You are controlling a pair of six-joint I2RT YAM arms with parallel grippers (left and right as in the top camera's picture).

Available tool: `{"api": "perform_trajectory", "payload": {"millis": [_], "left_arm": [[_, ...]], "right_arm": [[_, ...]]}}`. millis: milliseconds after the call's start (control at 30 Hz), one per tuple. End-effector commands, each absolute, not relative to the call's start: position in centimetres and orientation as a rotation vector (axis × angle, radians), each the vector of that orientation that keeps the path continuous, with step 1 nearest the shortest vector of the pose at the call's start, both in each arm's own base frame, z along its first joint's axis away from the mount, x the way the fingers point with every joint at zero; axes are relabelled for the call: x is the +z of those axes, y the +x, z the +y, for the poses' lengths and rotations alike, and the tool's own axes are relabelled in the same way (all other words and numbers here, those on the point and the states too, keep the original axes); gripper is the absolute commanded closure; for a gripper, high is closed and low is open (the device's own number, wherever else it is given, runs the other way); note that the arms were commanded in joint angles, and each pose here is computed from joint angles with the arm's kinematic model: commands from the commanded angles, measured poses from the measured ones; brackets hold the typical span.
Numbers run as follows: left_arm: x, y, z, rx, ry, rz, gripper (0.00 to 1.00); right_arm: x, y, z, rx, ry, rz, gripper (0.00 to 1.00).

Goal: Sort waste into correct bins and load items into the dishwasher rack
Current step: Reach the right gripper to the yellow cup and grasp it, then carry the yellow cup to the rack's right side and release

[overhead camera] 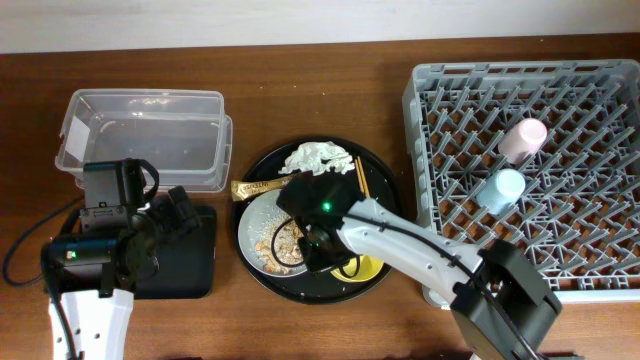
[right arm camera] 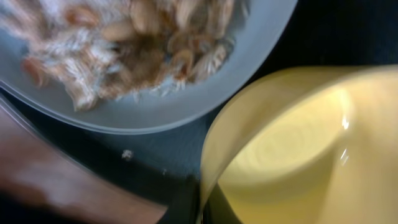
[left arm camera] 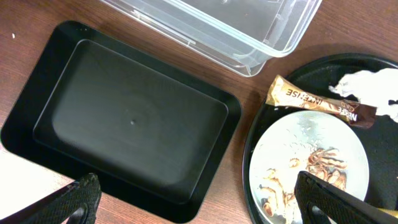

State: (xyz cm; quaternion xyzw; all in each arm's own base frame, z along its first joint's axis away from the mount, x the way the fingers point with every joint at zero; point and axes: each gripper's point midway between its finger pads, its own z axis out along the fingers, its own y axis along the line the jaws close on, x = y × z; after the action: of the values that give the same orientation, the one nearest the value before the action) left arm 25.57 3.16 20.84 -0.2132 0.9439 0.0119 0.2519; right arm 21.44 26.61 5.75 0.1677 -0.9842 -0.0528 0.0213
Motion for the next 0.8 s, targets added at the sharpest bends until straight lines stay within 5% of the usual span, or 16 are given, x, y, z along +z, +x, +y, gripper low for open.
{"api": "perform_trajectory", "payload": {"millis": [0,233,300,500,767], "left_arm": [[21.3,25.7,3.3,0.030,-0.603,2.545,0.00],[21.3,25.7,3.3,0.030,-0.603,2.545,0.01],[21.3,25.7,3.3,0.030,-0.603,2.545,0.01],[21.3,25.7,3.3,0.030,-0.603,2.545,0.00],[21.3,25.7,3.3,0.030,-0.603,2.545,0.01]], "right_arm": [[11.3,24.9,27.0,-0.249,0.468,-3.114,0.96],[28.0,37.0,10.3,-0.419,0.049,-3.479,0.96],[30.8,39.4,2.0,-0.790,-0.021,-3.550,0.96],[33.2,40.4,-14.5,-1.385,-0.417,-3.692,0.96],[27.7,43.6,-21.6,-2.295,-0.472,-3.314,0.96]]}}
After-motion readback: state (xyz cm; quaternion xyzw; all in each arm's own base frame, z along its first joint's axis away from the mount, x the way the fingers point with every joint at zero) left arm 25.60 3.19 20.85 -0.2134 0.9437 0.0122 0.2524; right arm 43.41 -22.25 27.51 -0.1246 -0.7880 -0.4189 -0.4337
